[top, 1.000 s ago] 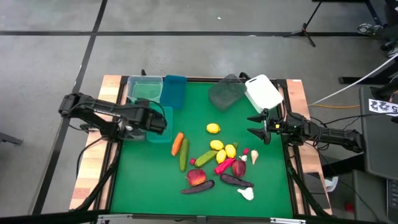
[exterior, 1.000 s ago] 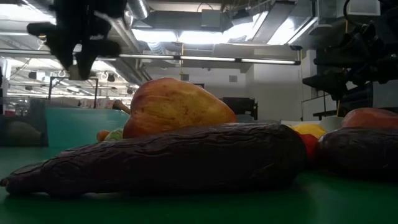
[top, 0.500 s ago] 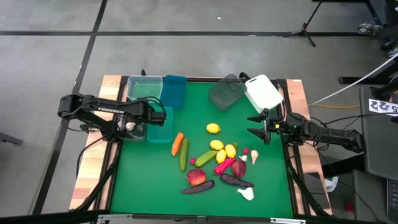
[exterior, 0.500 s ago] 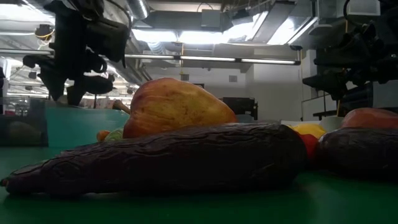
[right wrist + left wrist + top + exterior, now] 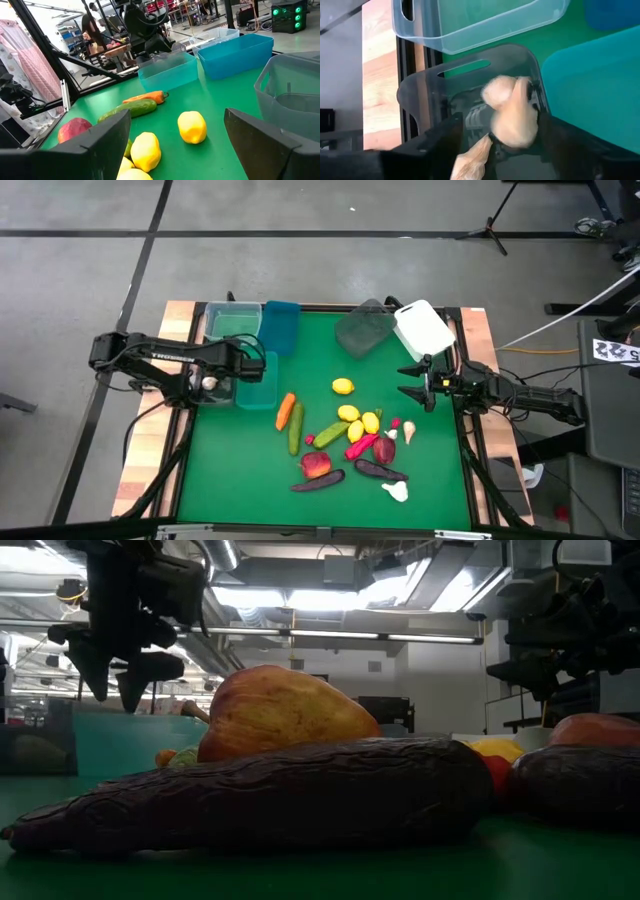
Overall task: Sort produce into baskets
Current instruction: Put the white garlic into the left black bin, then put the orange pepper into the blue bin
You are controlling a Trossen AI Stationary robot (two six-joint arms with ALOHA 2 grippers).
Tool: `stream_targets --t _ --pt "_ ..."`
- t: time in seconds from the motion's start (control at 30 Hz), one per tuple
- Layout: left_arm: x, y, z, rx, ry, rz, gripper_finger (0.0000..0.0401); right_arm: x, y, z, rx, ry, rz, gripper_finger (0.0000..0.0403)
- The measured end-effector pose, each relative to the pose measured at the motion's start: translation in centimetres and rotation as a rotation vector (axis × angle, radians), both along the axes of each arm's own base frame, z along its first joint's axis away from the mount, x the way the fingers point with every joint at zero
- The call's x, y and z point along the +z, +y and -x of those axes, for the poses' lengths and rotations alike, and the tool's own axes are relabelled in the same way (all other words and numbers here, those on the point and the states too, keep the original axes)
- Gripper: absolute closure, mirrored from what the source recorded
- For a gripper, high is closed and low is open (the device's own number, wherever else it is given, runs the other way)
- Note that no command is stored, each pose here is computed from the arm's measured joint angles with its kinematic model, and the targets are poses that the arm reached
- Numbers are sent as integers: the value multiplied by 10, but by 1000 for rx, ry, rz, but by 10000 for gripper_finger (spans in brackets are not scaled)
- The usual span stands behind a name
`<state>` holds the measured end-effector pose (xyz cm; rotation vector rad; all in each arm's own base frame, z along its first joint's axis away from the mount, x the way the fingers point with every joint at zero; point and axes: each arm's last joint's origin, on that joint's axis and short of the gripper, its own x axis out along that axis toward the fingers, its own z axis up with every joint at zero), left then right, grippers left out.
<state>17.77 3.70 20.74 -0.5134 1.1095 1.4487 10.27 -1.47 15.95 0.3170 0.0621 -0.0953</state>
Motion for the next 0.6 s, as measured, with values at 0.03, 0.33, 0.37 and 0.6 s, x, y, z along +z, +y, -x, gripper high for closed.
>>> stream_targets --t 0.03,0.33,0.37,0.6 --pt "0 0 0 0 -1 0 122 0 0 0 0 0 0 84" --pt "29 -7 -24 -174 -114 34 98 0 0 0 0 0 0 84" --pt "36 -10 -32 -231 -154 30 99 0 0 0 0 0 0 84" --pt "73 -46 -77 -618 -489 -49 100 0 0 0 0 0 -1 84"
